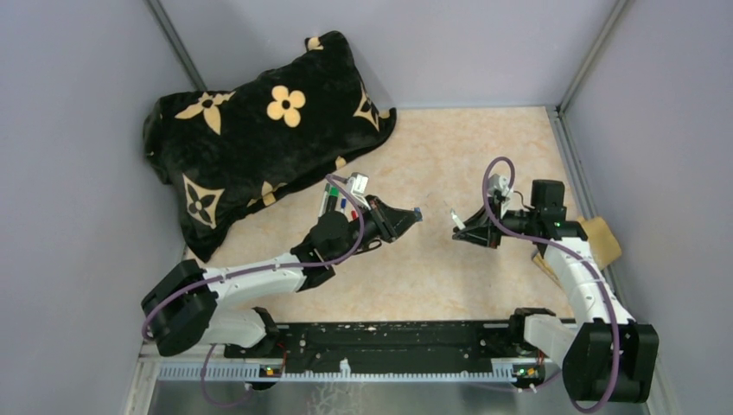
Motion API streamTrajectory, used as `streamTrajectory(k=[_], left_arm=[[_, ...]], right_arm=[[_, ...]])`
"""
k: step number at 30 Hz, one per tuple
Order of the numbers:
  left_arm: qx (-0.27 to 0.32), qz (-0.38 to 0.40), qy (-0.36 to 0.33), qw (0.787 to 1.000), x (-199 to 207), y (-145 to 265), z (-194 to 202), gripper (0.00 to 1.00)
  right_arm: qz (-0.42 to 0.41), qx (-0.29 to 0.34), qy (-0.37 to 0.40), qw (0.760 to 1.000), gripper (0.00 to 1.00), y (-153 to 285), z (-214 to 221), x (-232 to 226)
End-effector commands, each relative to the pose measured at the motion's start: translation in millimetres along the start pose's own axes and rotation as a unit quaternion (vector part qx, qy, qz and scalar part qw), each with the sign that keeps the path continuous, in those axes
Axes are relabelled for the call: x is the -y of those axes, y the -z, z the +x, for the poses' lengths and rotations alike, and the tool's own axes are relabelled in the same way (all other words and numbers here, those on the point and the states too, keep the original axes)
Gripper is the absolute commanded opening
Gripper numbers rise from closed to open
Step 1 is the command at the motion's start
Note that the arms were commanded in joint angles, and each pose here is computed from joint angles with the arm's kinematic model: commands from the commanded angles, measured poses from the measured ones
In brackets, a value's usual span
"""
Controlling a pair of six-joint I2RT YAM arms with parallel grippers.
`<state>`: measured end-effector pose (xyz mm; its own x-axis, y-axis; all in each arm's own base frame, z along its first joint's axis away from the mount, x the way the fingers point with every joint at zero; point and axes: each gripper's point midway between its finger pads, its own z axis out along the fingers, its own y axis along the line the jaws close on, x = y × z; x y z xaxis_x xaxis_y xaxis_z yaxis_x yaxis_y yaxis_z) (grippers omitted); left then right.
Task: Insert the pens into the pen caps
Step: Insert the pen cap onto the pen.
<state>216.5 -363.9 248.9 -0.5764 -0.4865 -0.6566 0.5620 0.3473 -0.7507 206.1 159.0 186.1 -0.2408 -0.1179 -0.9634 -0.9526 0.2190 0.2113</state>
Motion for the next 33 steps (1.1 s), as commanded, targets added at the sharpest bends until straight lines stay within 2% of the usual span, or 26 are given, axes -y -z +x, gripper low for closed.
streamTrajectory(k=[1,22,25,33], left_arm=[[0.022,-0.044,0.023,0.999,-11.5,-9.6,-11.1,0.0],[-0.001,-0.109,0.056,0.992,-25.5,-32.8,-3.5,0.0],[0.012,-0.12,0.062,0.991,-29.1,-34.1,-7.5,0.0],[0.048,-0.086,0.062,0.993,-16.0,-38.0,-19.9,0.0]], right_arm=[[-0.003,0.003,0.02,1.0,0.0,-3.2,-2.6,0.9],[-0.015,-0.015,-0.025,0.999,0.0,-26.4,4.7,-4.8],[-0.018,-0.018,-0.032,0.999,0.0,-30.2,6.9,-6.4],[-0.032,-0.008,-0.074,0.997,0.0,-40.4,7.1,-9.9]])
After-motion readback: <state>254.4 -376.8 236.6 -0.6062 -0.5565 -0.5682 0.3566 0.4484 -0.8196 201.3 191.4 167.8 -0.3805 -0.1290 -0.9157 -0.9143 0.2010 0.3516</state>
